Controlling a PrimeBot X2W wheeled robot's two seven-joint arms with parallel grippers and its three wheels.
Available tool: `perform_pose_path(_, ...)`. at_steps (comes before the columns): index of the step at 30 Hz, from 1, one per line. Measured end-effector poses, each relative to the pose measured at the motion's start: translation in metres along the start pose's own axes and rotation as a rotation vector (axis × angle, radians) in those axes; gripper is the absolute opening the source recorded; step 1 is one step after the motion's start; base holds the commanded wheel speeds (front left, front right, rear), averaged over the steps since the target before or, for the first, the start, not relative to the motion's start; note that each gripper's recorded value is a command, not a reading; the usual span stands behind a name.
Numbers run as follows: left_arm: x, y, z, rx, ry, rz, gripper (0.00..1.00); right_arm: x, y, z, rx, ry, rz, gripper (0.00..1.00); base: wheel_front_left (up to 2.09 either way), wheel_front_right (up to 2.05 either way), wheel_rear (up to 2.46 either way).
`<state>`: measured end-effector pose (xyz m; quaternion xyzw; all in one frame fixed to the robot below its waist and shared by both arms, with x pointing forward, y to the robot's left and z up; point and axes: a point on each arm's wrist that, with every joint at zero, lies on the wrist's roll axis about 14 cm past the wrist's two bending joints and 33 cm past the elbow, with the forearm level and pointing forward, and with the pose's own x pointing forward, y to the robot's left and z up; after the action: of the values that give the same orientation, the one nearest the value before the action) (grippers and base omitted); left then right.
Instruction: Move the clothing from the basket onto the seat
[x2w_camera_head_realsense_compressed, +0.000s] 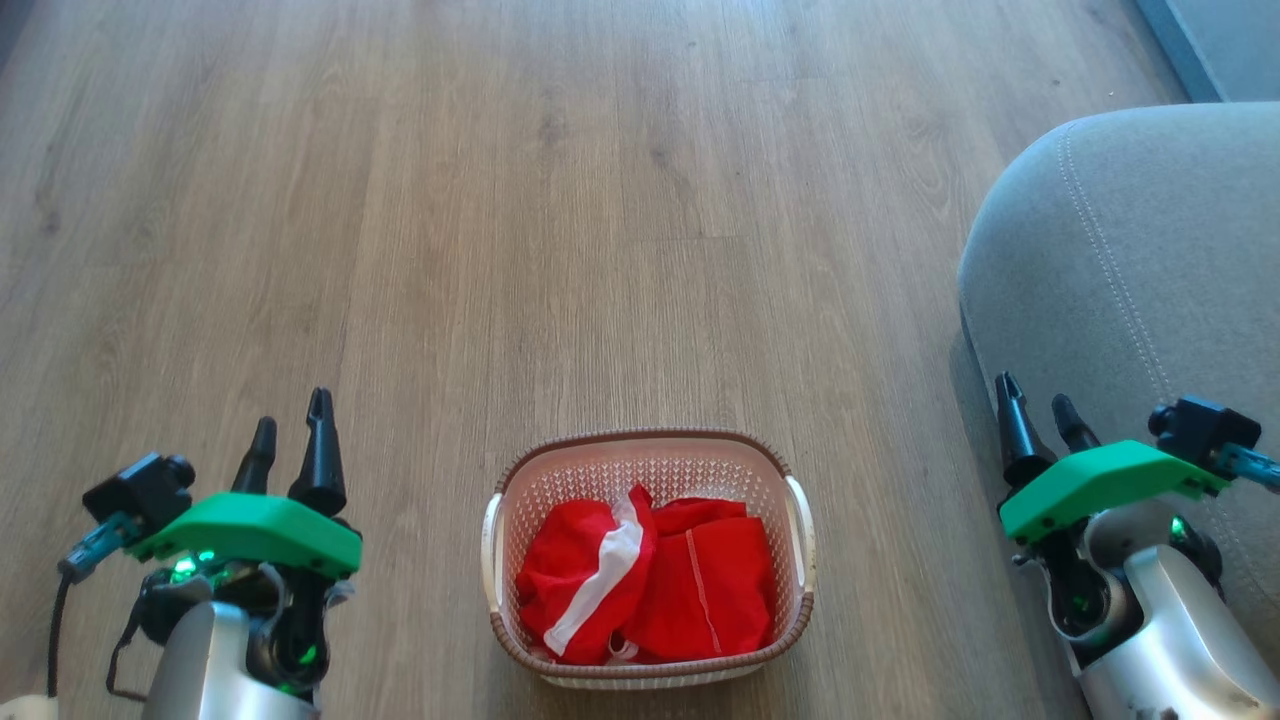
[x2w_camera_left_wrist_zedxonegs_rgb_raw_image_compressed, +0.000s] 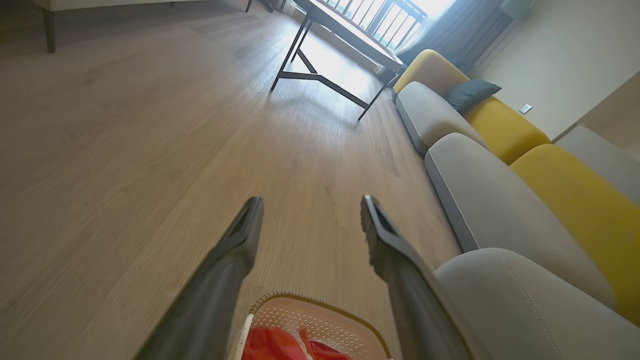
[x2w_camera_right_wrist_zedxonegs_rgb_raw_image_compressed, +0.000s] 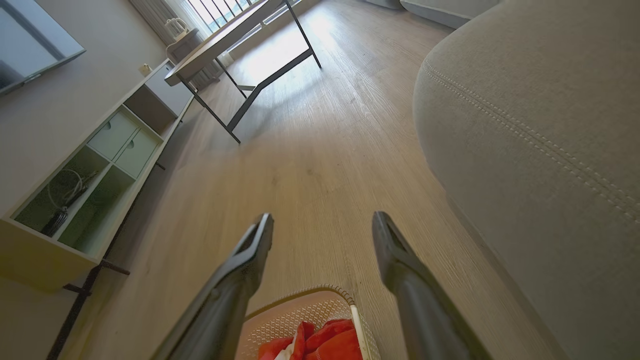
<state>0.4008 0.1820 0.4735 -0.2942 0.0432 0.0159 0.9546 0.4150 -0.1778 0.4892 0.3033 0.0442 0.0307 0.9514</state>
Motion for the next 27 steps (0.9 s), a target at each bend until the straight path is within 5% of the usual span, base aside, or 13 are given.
perform_pose_path(27, 0.016, -0.013, 0.009, 0.362, -0.036, -0.061, 1.00, 0.019, 0.021, 0.019, -0.368, -0.048, 0.099, 1.00, 0.00, 0.00, 0.00)
